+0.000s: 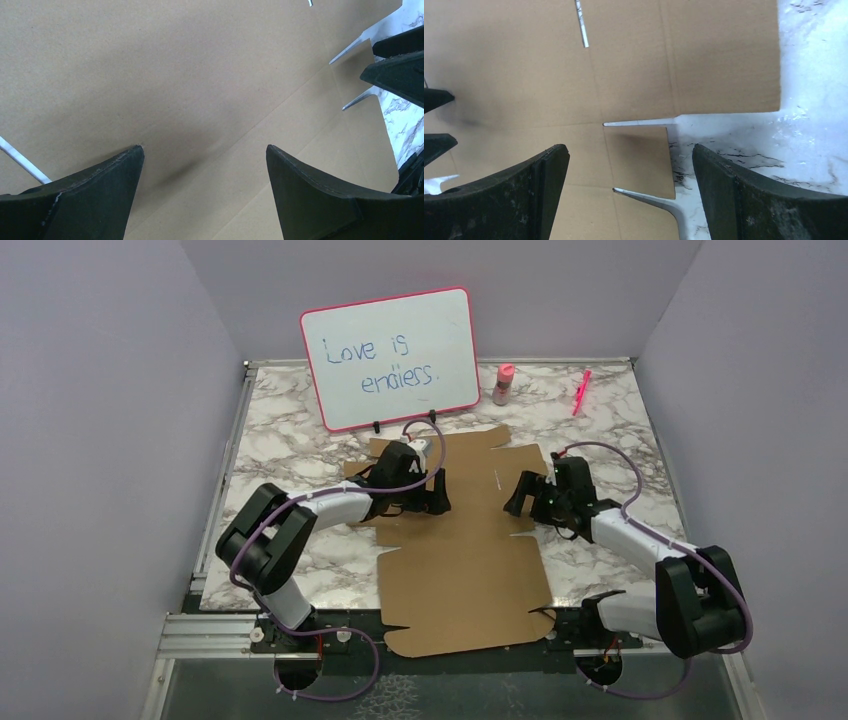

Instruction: Fold the paper box

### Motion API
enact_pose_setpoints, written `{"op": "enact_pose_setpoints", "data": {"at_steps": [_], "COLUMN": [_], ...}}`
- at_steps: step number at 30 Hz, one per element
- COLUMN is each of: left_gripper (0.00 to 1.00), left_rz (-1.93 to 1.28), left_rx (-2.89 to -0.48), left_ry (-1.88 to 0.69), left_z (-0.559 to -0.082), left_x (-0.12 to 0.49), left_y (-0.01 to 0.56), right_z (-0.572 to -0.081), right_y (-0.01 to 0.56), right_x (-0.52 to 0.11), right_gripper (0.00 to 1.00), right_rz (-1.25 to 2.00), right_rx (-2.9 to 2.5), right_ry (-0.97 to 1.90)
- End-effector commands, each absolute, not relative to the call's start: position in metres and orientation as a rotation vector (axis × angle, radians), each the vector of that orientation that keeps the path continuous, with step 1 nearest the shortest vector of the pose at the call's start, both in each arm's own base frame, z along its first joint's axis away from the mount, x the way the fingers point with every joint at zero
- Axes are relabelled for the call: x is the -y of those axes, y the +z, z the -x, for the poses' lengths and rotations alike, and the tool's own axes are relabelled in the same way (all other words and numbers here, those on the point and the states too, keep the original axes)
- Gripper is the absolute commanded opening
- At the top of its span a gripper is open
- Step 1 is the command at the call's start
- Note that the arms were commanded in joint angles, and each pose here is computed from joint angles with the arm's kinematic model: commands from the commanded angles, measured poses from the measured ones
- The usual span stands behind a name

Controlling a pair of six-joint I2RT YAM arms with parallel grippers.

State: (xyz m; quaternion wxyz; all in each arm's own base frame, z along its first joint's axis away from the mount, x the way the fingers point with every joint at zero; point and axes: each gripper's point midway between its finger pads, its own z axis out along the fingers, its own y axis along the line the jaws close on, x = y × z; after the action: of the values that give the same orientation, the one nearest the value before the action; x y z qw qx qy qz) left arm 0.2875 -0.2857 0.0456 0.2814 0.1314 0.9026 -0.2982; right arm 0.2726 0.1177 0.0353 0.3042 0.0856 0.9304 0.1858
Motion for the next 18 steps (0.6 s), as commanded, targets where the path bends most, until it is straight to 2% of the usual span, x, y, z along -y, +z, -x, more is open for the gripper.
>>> {"op": "enact_pose_setpoints", "data": {"at_steps": [1, 18], "left_gripper": [0.94, 0.94], "left_rz": [-0.399, -0.384], "left_rx": [-2.431, -2.423], "left_ry": [-0.793, -0.856], "left_z": [-0.288, -0.282], "left_x": [0.289, 0.294], "left_y": [0.036, 0.03], "right_z": [-0.255, -0.245], "right_y": [0.028, 0.106], "right_x": [-0.132, -0.175], "right_gripper": [1.0, 1.0], "right_rz": [-0.187, 0.091], "right_rx": [-2.533, -2.323], "right_ry": [0.615, 0.979]}}
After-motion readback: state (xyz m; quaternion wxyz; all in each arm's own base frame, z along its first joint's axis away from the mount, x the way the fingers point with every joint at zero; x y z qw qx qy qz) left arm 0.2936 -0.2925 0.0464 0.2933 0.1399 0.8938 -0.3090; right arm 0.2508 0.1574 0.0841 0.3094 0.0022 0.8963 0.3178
